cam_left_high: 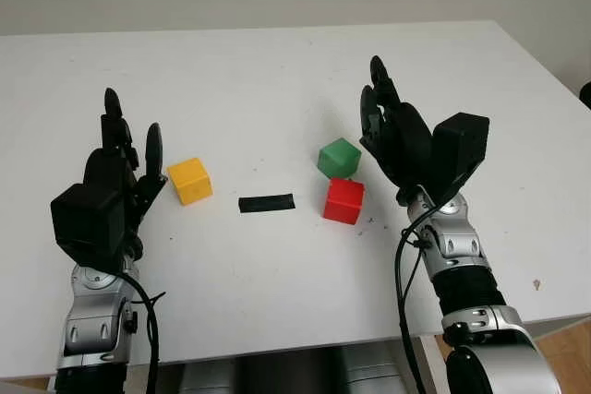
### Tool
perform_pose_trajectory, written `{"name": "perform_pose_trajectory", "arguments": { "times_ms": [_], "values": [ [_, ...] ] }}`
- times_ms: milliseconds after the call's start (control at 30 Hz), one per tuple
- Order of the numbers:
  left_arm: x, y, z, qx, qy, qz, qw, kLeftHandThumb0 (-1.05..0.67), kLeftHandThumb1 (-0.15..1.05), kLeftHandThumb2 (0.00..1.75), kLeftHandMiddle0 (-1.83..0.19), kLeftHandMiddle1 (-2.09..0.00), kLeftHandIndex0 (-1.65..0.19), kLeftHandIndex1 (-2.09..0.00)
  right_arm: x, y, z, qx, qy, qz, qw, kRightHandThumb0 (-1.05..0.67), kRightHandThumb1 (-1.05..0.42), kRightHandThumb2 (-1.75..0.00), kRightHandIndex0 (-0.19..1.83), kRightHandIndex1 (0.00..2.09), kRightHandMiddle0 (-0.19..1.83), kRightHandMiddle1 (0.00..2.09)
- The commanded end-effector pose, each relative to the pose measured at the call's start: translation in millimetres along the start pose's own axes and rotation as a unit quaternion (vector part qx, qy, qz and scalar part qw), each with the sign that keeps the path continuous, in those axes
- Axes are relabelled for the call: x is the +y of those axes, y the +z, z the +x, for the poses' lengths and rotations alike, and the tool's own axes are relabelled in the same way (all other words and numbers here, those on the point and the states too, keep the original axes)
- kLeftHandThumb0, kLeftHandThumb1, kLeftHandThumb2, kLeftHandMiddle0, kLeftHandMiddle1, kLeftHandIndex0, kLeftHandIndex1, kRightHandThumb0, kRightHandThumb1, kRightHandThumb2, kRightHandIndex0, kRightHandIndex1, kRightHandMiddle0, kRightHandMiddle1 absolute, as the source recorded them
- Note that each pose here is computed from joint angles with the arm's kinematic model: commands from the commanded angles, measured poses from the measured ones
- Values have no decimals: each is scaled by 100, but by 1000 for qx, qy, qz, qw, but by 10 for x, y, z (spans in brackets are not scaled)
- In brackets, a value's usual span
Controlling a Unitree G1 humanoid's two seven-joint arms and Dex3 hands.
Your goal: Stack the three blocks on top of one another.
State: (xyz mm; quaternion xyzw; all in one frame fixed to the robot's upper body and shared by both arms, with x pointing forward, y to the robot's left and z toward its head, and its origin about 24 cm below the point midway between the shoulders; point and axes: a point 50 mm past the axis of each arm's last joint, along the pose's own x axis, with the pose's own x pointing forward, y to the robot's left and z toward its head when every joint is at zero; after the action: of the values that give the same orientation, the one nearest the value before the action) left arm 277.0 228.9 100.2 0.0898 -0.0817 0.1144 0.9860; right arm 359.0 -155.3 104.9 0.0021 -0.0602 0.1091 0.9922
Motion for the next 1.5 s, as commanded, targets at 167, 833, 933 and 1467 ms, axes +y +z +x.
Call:
{"name": "perform_pose_trajectory", "arguments": {
  "times_ms": [167, 833, 933, 1467],
  "values": [
    [12, 42, -14, -10, 0, 4, 1000, -73, 105, 60, 18, -5, 17, -5, -2, 54, 13, -9, 4, -2, 1000, -66, -105, -74, -19, 0, -19, 0],
    [-10, 65, 19, -14, -1, 9, 1000, -71, 105, 61, 18, -5, 17, -5, -468, 906, 164, -88, 160, -351, 918, -45, -85, -3, 34, 24, 31, 36],
    [-15, 62, 19, -14, -3, 9, 1000, -71, 105, 61, 18, -5, 17, -5, -451, 1014, 187, -93, 187, -413, 887, -41, -79, -2, 37, 23, 34, 37],
    [-28, 71, 40, -11, -6, 6, 1000, -70, 105, 60, 18, -5, 17, -6, -303, 1262, 202, -83, 296, -602, 736, -33, -78, -6, 24, 4, 46, 11]
  ]
}}
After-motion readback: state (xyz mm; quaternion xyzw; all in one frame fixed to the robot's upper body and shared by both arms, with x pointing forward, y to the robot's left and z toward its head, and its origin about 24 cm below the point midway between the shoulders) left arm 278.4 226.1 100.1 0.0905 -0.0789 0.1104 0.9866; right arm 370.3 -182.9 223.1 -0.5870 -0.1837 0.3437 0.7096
